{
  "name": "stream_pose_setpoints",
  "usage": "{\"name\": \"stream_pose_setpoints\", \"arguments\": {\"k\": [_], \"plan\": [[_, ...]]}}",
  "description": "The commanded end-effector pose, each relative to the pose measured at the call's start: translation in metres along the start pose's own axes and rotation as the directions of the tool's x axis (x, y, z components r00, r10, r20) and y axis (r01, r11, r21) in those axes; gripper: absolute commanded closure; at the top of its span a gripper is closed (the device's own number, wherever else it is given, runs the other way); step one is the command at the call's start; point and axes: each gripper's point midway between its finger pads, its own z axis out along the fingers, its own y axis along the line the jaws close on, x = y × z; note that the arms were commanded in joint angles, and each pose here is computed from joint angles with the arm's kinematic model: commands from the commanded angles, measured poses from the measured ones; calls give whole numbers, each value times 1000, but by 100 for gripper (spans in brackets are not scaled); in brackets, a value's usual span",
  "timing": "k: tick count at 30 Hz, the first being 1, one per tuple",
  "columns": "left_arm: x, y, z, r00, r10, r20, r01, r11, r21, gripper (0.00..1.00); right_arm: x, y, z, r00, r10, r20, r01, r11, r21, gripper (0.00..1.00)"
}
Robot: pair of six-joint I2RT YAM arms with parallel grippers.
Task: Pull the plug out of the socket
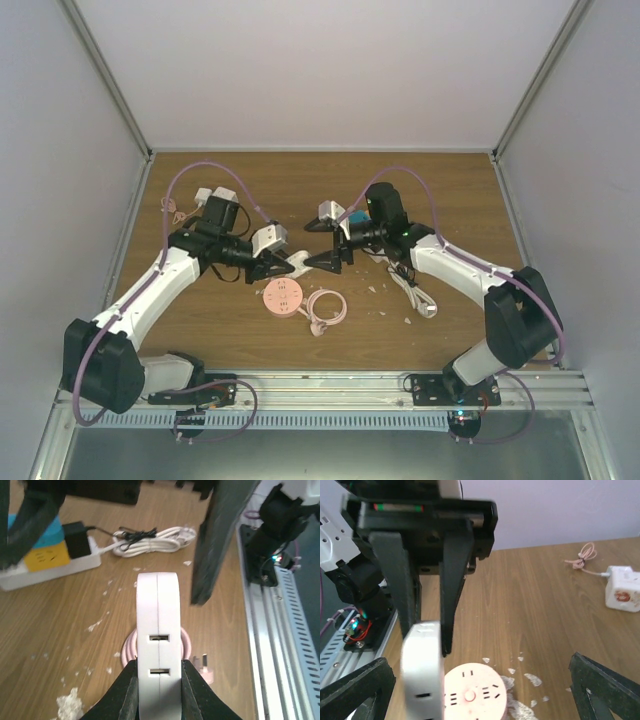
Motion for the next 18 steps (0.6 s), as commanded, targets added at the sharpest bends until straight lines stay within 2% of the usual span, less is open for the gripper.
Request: {"name": "stream_pose_setpoints", "arguments": {"k": [1,4,6,10,14,18], "plan": [[8,33,-7,999,-38,-29,33,986,-165,100,-24,-3,-7,995,-92,37,92,996,11,2],[17,58,-16,997,-54,-62,34,959,-282,100,-24,-2,-8,994,-100,32,100,995,12,0],[30,79,-26,991,-69,-116,19,921,-389,100,-20,-3,-7,995,-96,19,96,995,16,0],[56,109,-47,976,-105,-189,-7,858,-514,100,-10,-6,-5,997,-83,-7,83,996,22,0],[90,139,-69,949,-165,-270,-44,777,-628,100,-5,-7,-1,998,-69,-15,69,998,11,0],[116,169,-102,920,-203,-335,-120,668,-735,100,1,-7,2,998,-63,-25,64,998,6,0]]}}
